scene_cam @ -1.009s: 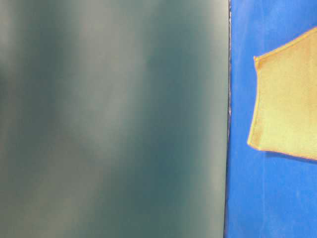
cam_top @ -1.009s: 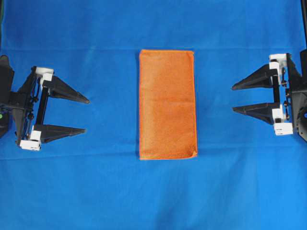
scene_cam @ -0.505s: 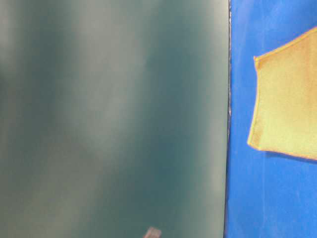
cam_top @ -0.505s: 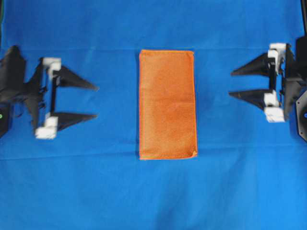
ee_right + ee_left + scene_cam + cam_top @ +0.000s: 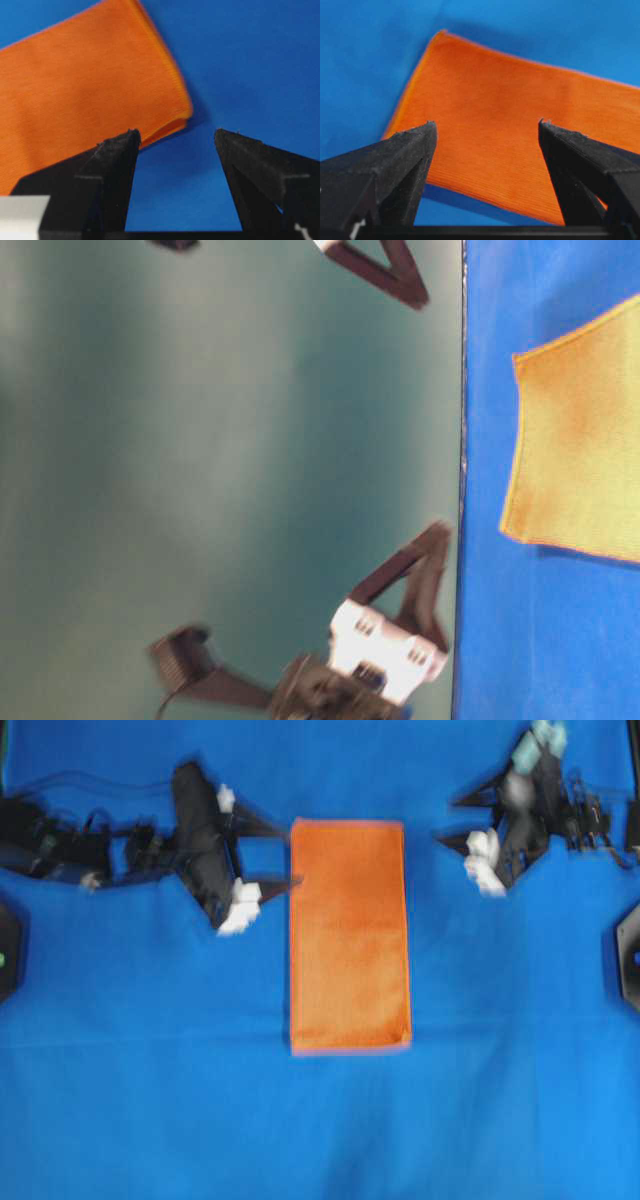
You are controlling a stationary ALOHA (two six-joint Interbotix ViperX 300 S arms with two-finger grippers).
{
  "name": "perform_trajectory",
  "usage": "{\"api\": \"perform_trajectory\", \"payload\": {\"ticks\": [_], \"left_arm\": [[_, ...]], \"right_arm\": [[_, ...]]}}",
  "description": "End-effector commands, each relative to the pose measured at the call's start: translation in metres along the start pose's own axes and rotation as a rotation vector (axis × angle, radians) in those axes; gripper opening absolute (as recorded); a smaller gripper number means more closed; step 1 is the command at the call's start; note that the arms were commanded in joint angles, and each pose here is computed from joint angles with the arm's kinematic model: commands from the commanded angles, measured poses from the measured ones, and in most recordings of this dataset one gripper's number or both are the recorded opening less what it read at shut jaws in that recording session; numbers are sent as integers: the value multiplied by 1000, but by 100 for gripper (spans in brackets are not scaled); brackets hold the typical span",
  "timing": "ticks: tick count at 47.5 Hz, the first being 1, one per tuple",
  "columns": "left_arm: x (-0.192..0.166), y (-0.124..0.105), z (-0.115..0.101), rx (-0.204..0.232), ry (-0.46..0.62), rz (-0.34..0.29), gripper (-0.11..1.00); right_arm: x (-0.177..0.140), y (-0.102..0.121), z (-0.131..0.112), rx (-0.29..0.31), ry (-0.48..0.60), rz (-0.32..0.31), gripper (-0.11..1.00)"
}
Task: Fold the orange towel.
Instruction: 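Move both grippers to the strip's top corners and grasp them, then lift the top end with both grippers and fold it down toward the bottom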
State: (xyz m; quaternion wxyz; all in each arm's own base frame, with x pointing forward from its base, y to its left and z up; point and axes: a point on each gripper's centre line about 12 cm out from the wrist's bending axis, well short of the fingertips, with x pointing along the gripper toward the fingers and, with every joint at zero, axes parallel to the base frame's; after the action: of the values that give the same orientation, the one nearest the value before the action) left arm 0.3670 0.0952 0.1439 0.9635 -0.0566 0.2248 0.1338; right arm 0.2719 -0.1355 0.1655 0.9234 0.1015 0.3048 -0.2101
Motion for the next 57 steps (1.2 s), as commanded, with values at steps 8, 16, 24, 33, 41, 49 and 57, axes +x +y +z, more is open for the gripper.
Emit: {"api": "perform_trajectory", "payload": {"ticks": [8,16,24,33,41,49,57], "left_arm": [[34,36,-11,-41,-3,81,76],[50,54,-31,-59,34,117,76],[55,57,-39,-64,52,124,76],[55,58,-40,-63,58,126,67],[59,59,-41,-54,60,127,37],[65,52,-44,-34,72,110,7],[65,48,-44,-28,72,102,3]], "right_arm": [[45,-14,5,-3,27,11,64],[74,-18,-3,8,74,18,64],[85,-19,-17,18,121,19,64],[84,-16,-26,38,146,18,61],[84,-13,-34,37,167,24,44],[84,-6,-36,21,172,41,4],[84,-6,-34,22,166,42,4]]}}
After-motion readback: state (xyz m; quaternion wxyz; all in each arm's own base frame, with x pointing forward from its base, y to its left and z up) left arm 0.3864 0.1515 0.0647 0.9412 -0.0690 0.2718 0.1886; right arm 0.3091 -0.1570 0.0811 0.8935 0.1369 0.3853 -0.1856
